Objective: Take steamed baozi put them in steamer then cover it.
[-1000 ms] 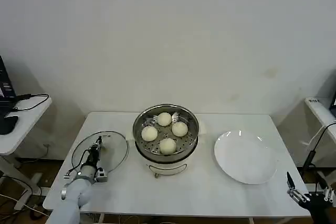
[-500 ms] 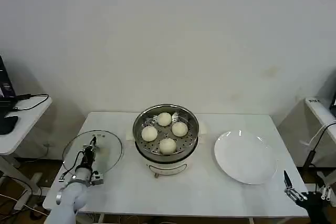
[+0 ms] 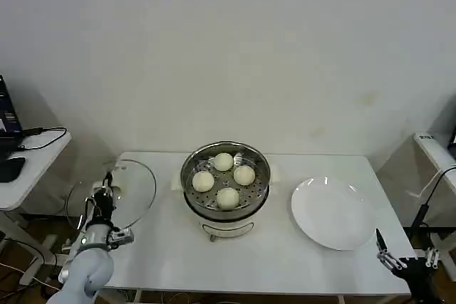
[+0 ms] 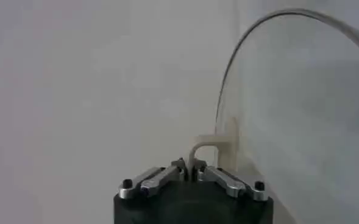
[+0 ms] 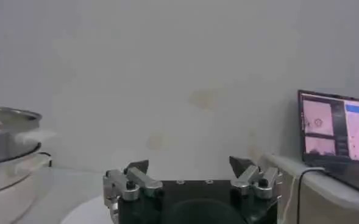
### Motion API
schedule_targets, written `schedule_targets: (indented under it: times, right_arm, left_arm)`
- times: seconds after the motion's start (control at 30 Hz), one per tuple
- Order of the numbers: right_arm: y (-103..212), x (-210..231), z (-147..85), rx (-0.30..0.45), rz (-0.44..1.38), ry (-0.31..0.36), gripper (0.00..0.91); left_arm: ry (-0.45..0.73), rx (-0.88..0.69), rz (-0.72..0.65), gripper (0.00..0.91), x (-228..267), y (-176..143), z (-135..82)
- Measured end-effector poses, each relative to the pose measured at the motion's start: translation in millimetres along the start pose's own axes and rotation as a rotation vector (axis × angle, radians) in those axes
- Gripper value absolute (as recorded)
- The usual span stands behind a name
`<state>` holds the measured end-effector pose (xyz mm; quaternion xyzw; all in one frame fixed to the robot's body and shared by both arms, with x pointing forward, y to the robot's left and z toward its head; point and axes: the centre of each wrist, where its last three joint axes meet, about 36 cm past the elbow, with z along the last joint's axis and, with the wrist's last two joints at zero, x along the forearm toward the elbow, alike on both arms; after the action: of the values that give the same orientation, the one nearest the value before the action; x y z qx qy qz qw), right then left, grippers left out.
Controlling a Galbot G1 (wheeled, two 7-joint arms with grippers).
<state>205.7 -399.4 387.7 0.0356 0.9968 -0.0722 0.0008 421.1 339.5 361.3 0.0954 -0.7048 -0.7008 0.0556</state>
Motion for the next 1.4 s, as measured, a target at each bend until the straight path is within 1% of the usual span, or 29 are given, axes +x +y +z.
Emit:
schedule_targets:
  times: [0.1, 0.27, 0.43, 0.6, 0.83, 1.03, 1.2, 1.4]
  right_arm:
    - [4, 0, 1, 0.003, -0.001, 0.002, 0.907]
    - [8, 0, 3, 0.016, 0.007, 0.013, 0.907]
    - [15, 1, 3, 0.04, 0.013, 0.031, 0.907]
    - [18, 1, 5, 0.07, 0.022, 0.053, 0.907]
    - [22, -3, 7, 0.092, 0.017, 0.064, 0.907]
    - [27, -4, 11, 0.102, 0.01, 0.075, 0.907]
    - [29, -4, 12, 0.103, 0.007, 0.078, 0.907]
    - [35, -4, 14, 0.103, -0.003, 0.084, 0.907]
  left_arm:
    - [0.013, 0.036, -0.008, 0.0, 2, 21, -14]
    - [0.018, 0.056, -0.008, 0.0, -4, 47, -39]
    - [0.01, 0.069, -0.007, 0.0, -20, 72, -75]
    - [-0.002, 0.074, 0.002, 0.0, -32, 91, -117]
    - [-0.039, 0.059, 0.034, 0.0, -33, 103, -181]
    - [-0.07, 0.021, 0.063, 0.0, -24, 102, -226]
    - [-0.075, 0.002, 0.069, 0.0, -18, 103, -253]
    - [-0.073, 0.011, 0.075, 0.0, -13, 104, -279]
